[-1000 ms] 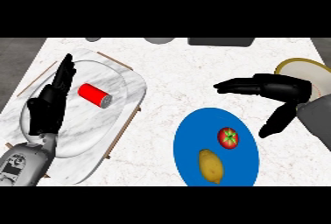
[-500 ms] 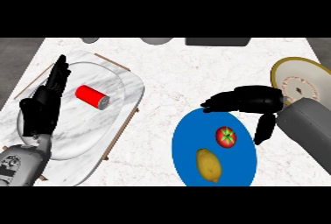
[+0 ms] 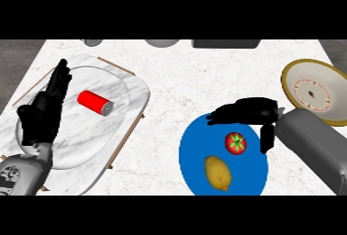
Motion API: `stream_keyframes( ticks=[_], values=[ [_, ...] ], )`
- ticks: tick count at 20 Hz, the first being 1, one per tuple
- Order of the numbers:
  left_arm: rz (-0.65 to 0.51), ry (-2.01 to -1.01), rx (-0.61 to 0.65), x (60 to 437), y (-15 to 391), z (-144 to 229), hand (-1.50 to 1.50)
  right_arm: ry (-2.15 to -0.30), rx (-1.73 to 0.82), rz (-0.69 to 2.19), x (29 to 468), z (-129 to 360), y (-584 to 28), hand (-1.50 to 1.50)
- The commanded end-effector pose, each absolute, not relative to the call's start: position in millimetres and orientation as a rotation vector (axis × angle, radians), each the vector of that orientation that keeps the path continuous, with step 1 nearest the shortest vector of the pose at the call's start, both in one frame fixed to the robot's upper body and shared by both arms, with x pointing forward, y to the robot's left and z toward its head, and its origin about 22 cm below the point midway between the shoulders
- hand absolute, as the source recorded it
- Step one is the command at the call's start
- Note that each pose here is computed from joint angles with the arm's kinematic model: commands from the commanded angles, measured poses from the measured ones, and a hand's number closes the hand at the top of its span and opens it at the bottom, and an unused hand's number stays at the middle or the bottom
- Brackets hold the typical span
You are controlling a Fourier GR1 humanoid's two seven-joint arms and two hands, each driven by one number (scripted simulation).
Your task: Pick the tomato from the plate and place it in the bowl
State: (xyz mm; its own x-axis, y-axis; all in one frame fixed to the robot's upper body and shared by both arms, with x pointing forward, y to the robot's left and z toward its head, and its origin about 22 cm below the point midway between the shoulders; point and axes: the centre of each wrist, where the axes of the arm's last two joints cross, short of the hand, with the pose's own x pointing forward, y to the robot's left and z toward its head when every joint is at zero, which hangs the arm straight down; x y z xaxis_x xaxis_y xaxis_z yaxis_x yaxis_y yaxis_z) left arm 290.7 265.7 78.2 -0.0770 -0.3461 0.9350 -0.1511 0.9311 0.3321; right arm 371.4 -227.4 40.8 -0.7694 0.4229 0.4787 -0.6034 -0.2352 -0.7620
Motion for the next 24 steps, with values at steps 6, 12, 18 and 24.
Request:
stream_keyframes(
  ticks=[6,12,18,24],
  values=[
    [-0.177,-1.652,0.398,300.4,273.3,95.9,0.00,-1.317,0.369,2.054,365.1,7.5,-214.4,-1.50],
    [-0.171,-1.639,0.371,303.1,268.5,75.1,0.00,-1.312,0.362,2.168,369.9,-8.6,-196.9,1.50],
    [-0.175,-1.649,0.381,300.1,262.1,82.1,0.00,-1.429,0.368,2.147,360.1,-40.6,-212.5,1.50],
    [-0.173,-1.630,0.382,296.9,275.1,77.8,0.00,-1.503,0.424,2.090,364.0,-26.1,-205.9,1.50]
  ],
)
